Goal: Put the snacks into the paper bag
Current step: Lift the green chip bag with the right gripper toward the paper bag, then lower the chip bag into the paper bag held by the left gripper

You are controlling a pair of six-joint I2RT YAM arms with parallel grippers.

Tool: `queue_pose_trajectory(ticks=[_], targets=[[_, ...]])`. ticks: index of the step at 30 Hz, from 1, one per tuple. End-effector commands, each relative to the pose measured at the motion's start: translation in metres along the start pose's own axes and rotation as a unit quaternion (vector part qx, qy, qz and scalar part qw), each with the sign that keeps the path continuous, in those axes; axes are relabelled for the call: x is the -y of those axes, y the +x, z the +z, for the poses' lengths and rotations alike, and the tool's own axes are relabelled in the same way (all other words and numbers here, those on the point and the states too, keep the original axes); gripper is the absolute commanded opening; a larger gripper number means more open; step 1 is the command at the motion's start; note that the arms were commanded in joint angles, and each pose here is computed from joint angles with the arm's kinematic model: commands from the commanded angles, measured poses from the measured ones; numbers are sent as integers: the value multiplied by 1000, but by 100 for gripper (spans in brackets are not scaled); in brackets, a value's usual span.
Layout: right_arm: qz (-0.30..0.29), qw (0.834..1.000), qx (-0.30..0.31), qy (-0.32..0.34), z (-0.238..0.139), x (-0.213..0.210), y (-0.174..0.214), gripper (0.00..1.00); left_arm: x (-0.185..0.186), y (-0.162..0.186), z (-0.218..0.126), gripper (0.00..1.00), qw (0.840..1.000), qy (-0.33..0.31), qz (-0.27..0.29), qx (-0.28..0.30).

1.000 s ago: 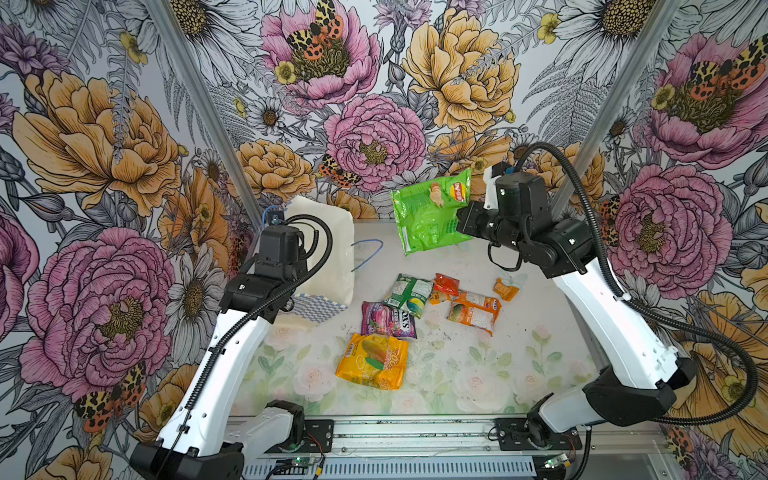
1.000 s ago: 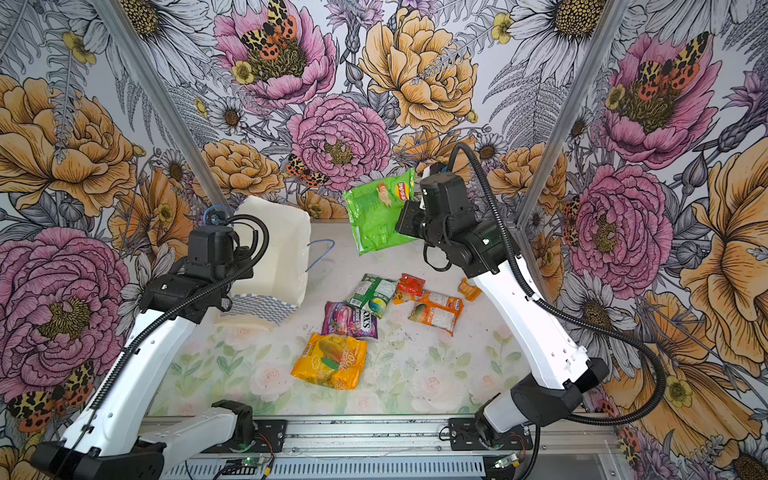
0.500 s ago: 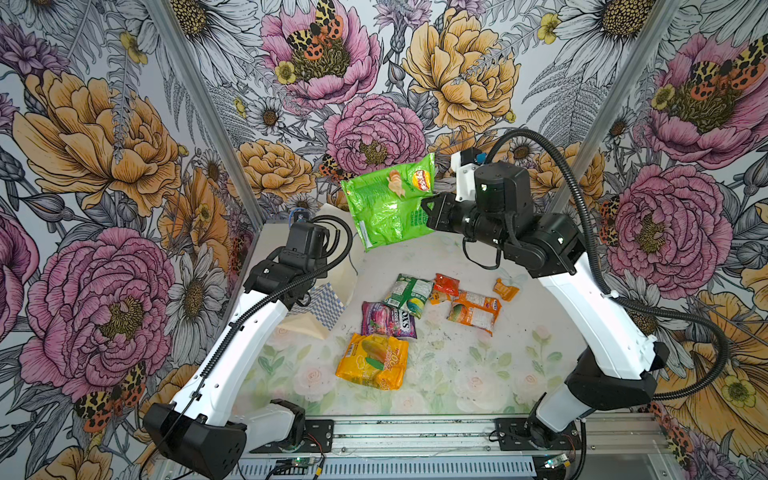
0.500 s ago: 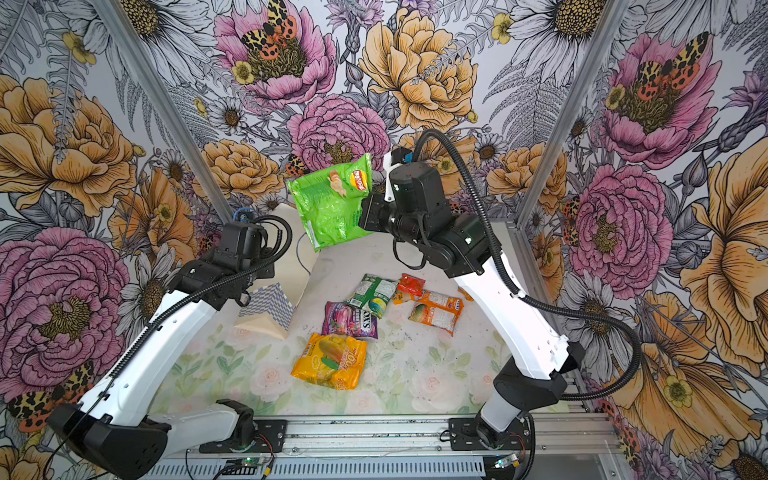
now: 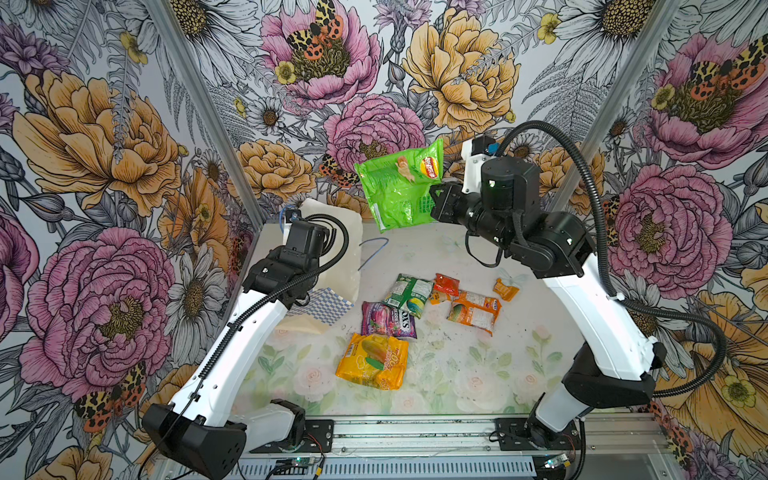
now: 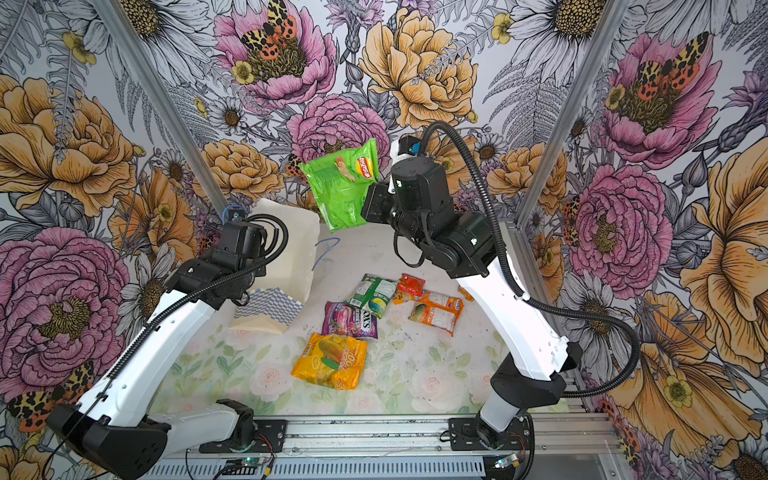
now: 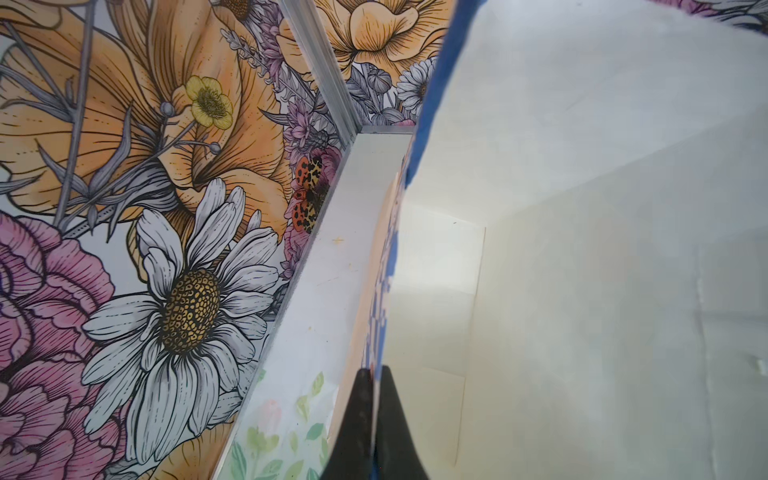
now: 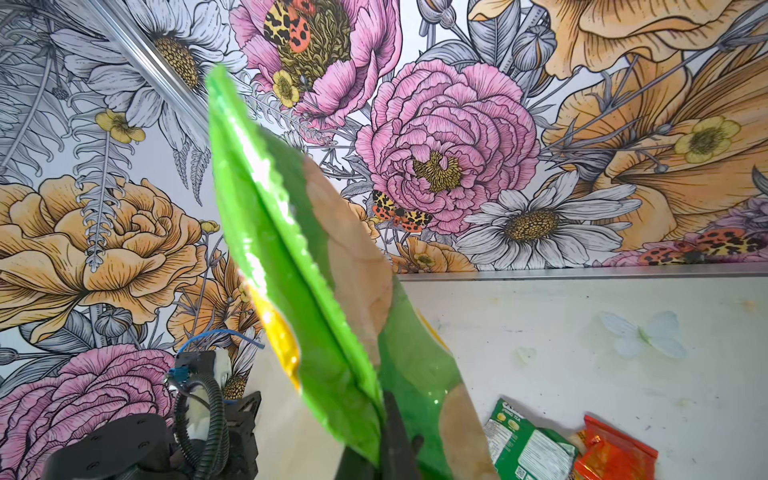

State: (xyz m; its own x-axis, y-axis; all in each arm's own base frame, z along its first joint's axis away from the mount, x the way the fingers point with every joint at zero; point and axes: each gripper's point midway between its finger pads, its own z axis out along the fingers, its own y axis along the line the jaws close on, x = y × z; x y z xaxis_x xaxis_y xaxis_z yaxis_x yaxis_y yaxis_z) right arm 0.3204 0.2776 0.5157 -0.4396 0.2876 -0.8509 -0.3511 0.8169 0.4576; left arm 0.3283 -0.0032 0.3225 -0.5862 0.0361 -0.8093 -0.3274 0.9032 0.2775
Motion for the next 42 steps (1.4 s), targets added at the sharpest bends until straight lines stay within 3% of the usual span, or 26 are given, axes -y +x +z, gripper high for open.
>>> queue_pose_trajectory(ticks=[1,15,25,33,42], targets=[[4,999,5,-39,-3,-28,1,0,-15,-18,-14,0,999,-22,-15,31],[64,988,-137,-13,80,-26,118,0,0,-12,-15,0,999,10,-47,26],[102,980,-171,5,94,-16,171,0,-2,-10,-25,0,997,-3,-56,55],[141,971,-190,22,122,-7,204,0,16,-11,-37,0,995,29,-37,83],[234,950,-205,29,162,-4,230,0,48,-5,-40,0,994,65,2,85]])
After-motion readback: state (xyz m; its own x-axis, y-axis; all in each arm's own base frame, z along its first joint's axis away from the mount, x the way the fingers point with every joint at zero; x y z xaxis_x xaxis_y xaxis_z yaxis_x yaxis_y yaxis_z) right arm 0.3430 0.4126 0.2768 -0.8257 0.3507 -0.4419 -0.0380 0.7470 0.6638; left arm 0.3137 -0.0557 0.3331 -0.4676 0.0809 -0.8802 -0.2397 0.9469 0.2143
